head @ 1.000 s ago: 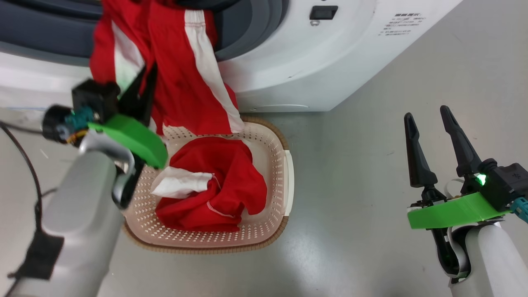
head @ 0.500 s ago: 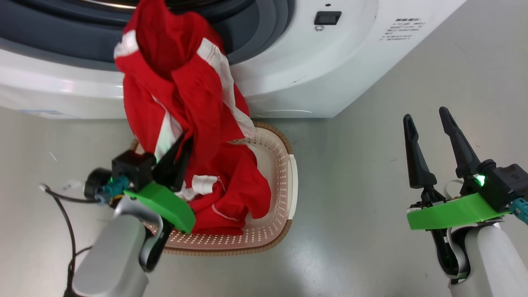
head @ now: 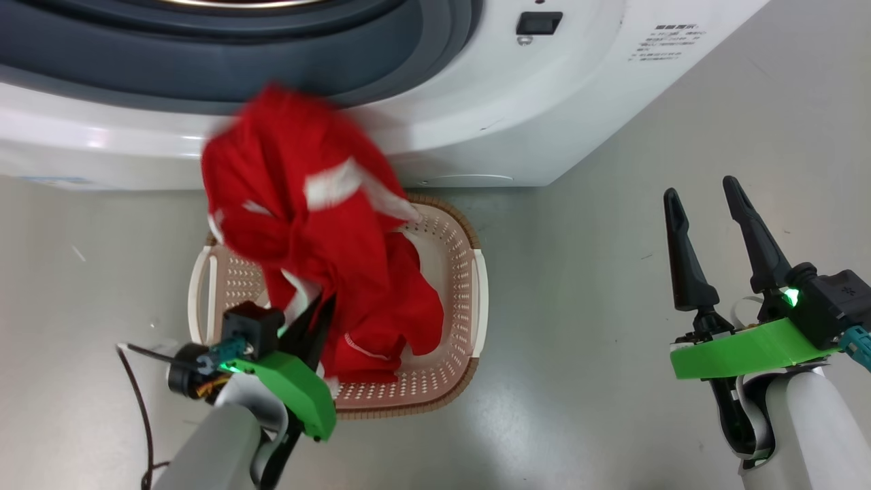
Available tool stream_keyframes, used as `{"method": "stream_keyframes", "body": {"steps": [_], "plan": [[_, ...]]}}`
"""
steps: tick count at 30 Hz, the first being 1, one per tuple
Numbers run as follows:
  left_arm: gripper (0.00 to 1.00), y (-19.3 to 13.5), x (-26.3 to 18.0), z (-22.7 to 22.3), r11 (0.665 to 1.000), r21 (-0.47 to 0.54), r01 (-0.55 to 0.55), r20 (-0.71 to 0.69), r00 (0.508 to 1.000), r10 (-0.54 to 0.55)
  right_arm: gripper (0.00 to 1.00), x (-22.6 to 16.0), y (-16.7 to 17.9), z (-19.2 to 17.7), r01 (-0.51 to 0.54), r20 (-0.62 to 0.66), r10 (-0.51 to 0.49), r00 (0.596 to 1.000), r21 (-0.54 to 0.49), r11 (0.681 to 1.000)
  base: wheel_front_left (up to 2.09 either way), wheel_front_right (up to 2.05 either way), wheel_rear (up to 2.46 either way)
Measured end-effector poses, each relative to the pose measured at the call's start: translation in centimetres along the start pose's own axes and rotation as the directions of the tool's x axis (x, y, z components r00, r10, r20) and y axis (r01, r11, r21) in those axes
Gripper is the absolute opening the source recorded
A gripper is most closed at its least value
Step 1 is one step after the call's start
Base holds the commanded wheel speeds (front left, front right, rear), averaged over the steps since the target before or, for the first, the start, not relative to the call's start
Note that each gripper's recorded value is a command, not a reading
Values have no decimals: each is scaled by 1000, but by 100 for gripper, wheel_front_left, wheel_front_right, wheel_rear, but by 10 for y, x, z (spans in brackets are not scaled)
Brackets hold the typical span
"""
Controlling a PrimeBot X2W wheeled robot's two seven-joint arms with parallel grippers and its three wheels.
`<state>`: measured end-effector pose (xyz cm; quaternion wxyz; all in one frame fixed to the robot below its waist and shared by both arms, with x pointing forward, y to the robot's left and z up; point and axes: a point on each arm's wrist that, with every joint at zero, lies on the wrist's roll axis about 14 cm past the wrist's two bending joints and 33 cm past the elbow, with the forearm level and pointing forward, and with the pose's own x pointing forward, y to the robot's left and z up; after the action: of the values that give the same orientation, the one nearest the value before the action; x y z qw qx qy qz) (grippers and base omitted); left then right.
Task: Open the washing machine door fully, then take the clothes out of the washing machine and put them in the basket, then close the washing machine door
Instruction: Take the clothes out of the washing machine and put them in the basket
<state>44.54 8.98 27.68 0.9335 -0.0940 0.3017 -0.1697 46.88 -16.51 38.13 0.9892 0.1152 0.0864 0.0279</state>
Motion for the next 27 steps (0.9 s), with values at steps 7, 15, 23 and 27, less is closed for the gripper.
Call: {"method": "stream_keyframes", "body": {"steps": [7, 15, 23, 27], "plan": [[0, -7, -5, -46, 1000, -28, -7, -140, 990, 3, 100, -1, -4, -2, 11, -7, -11, 1000, -3, 1000, 0, 0, 0], [0, -12, -3, -69, 999, -47, -3, -218, 976, -7, 100, -1, -7, -9, 18, -21, -18, 1000, -4, 1000, 0, 0, 0], [0, -11, 14, -62, 999, -54, 1, -221, 975, -13, 100, 3, -8, -14, 18, -32, -18, 999, -2, 1000, 0, 0, 0], [0, -7, 25, -55, 998, -62, -5, -210, 978, -8, 100, 7, -9, -16, 17, -32, -17, 999, -3, 1000, 0, 0, 0]]}}
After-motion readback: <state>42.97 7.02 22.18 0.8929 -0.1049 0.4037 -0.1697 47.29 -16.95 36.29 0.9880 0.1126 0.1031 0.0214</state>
